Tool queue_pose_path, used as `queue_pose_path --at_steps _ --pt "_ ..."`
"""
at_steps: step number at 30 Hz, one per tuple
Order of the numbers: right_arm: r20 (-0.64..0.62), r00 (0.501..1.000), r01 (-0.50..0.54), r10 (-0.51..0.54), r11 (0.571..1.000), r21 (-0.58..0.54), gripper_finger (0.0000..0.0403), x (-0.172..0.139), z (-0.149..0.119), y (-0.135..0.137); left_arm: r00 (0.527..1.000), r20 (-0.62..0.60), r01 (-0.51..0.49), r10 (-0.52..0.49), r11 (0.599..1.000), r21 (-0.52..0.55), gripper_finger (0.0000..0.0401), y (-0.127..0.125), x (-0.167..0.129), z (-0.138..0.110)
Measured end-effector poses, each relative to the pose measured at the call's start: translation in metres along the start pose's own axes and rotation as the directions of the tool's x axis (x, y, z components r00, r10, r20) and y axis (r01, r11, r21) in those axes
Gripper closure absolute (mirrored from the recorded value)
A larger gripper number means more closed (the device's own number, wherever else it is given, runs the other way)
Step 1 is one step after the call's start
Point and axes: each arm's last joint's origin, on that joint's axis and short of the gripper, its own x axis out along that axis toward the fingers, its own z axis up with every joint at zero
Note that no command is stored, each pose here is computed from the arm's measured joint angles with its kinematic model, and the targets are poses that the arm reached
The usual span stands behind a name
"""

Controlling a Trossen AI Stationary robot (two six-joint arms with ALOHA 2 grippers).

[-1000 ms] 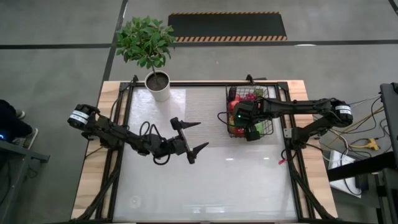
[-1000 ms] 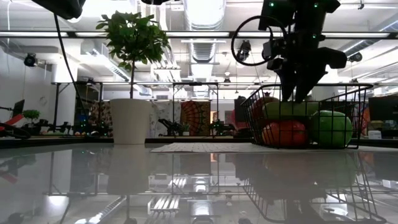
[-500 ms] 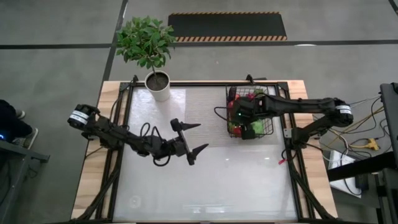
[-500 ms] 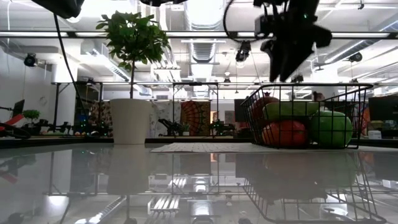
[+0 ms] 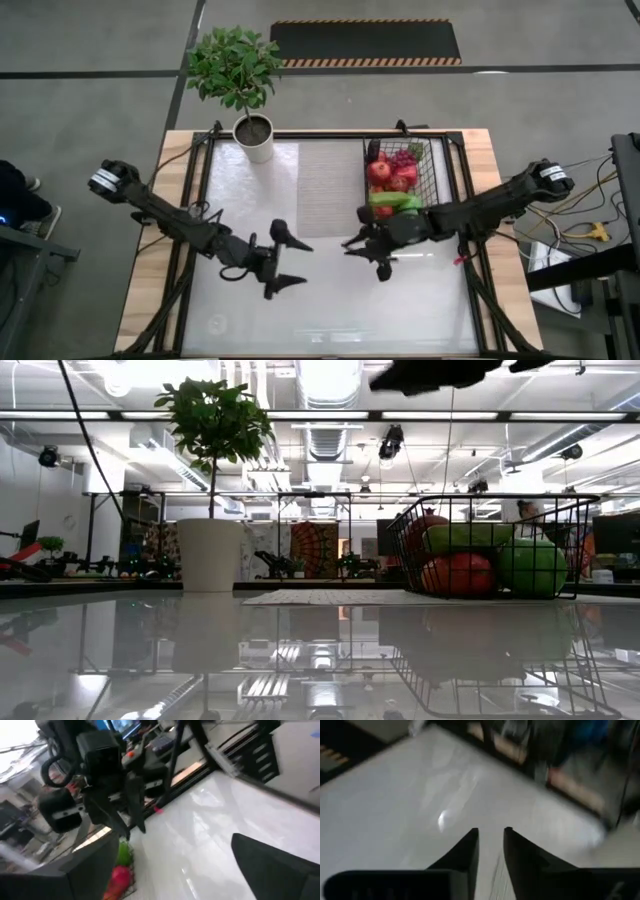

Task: Build produce basket
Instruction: Return to Home Position

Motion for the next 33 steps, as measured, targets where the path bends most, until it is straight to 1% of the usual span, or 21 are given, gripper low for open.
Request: queue_pose_path --at_steps 1,3,5,7,9,13,15,18,21,25,28,30,33 --pt "0.052 0.999 0.016 -0.014 0.999 -0.041 0.0335 0.002 -0.003 0.004 1.0 0.011 0.014 -0.014 1.0 -0.007 0.0041 0.0 -0.005 -0.002" --pt "0.123 0.991 0.056 -0.045 0.994 -0.089 0.0353 0.003 -0.013 0.007 1.0 0.006 0.02 -0.02 1.0 -0.006 0.0068 -0.001 -0.014 -0.009" --pt "0.152 0.985 0.097 -0.081 0.99 -0.105 0.0369 0.001 -0.024 0.003 1.0 0.022 0.002 -0.002 1.0 -0.021 0.0101 0.002 -0.023 -0.014" --pt "0.164 0.98 0.124 -0.108 0.988 -0.092 0.0382 -0.003 -0.033 -0.001 0.999 0.023 -0.021 0.022 0.999 -0.04 0.0136 0.006 -0.033 -0.022" --pt "0.166 0.981 0.113 -0.098 0.99 -0.081 0.0391 -0.009 -0.044 -0.004 0.998 0.016 -0.057 0.058 0.997 -0.06 0.0171 0.009 -0.043 -0.03" --pt "0.195 0.977 0.099 -0.09 0.994 -0.037 0.0394 -0.023 -0.057 -0.002 0.988 -0.004 -0.156 0.157 0.983 -0.101 0.0237 0.016 -0.063 -0.044" --pt "0.238 0.965 0.119 -0.11 0.992 -0.027 0.0394 -0.033 -0.06 -0.002 0.986 0.0 -0.168 0.169 0.98 -0.108 0.0267 0.017 -0.074 -0.053" --pt "0.282 0.95 0.154 -0.137 0.987 -0.039 0.0394 -0.045 -0.068 0.0 0.98 0.044 -0.188 0.196 0.972 -0.142 0.0303 0.018 -0.09 -0.064" --pt "0.294 0.941 0.187 -0.168 0.982 -0.038 0.0394 -0.058 -0.077 -0.002 0.969 0.093 -0.21 0.23 0.961 -0.181 0.0329 0.021 -0.106 -0.073" --pt "0.317 0.924 0.233 -0.215 0.972 -0.018 0.0394 -0.077 -0.091 -0.002 0.955 0.135 -0.23 0.264 0.947 -0.224 0.0353 0.021 -0.123 -0.087" --pt "0.333 0.909 0.269 -0.253 0.963 -0.003 0.0394 -0.089 -0.103 -0.001 0.944 0.167 -0.241 0.286 0.938 -0.247 0.0365 0.02 -0.133 -0.095" --pt "0.353 0.892 0.296 -0.281 0.955 0.014 0.0394 -0.097 -0.108 -0.001 0.941 0.174 -0.244 0.292 0.937 -0.251 0.0371 0.018 -0.137 -0.102" --pt "0.36 0.882 0.317 -0.305 0.948 0.026 0.0394 -0.104 -0.119 0.001 0.938 0.181 -0.247 0.297 0.935 -0.255 0.0378 0.014 -0.141 -0.112"
